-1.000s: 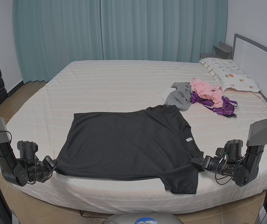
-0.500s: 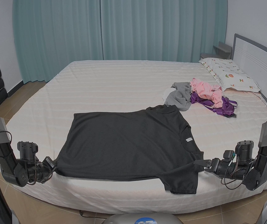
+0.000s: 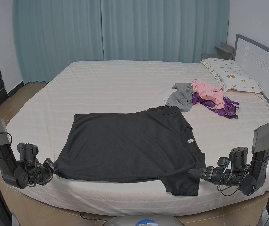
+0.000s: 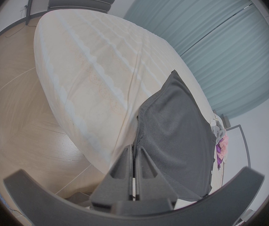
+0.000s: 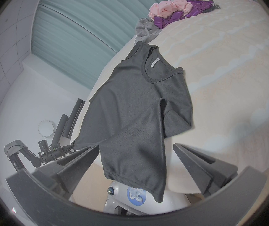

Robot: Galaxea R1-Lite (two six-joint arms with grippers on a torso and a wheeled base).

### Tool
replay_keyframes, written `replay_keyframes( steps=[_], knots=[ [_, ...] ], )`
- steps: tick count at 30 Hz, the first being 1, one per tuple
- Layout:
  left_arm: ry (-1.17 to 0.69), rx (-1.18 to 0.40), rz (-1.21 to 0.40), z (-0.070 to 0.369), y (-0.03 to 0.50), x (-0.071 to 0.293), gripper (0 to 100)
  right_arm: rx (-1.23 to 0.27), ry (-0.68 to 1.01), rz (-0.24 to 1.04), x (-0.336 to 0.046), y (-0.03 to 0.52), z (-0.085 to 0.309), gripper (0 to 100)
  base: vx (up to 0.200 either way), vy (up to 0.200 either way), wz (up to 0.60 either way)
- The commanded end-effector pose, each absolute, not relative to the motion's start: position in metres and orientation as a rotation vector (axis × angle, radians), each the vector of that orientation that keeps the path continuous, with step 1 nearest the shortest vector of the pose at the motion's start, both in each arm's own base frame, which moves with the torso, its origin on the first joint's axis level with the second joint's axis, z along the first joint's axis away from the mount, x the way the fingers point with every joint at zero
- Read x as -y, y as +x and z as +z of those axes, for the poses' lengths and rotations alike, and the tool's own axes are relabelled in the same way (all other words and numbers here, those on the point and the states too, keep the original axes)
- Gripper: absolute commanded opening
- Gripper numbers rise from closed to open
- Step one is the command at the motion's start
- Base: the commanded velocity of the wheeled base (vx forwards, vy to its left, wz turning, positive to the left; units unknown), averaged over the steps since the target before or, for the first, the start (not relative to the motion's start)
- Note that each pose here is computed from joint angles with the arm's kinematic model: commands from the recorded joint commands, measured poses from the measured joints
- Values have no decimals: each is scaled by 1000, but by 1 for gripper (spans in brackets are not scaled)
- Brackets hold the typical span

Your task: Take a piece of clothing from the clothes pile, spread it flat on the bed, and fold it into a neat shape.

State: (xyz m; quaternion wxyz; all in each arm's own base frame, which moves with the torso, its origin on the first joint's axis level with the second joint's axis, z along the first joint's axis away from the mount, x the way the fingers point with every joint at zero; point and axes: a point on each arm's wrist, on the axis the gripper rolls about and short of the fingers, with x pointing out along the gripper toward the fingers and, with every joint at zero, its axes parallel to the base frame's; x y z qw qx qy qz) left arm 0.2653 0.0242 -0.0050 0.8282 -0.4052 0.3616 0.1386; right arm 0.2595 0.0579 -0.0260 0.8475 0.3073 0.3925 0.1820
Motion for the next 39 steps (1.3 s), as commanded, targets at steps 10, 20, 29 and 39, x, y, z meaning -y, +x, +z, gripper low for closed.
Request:
replay_keyframes(
  steps=[10,20,29,39],
  knots=[
    [-862,-768,294,-5,266,-24,0,-818,638,401,-65,273,-35,100,0,0,0],
    [-860,-769,295,-5,265,-24,0,-829,576,365,-60,262,-36,0,0,0,0],
    [-860,-770,294,-4,264,-24,0,-804,578,332,-47,254,-24,0,0,0,0],
    [-837,-773,285,0,256,-23,0,-815,619,370,-35,231,-8,0,0,0,0]
  ],
)
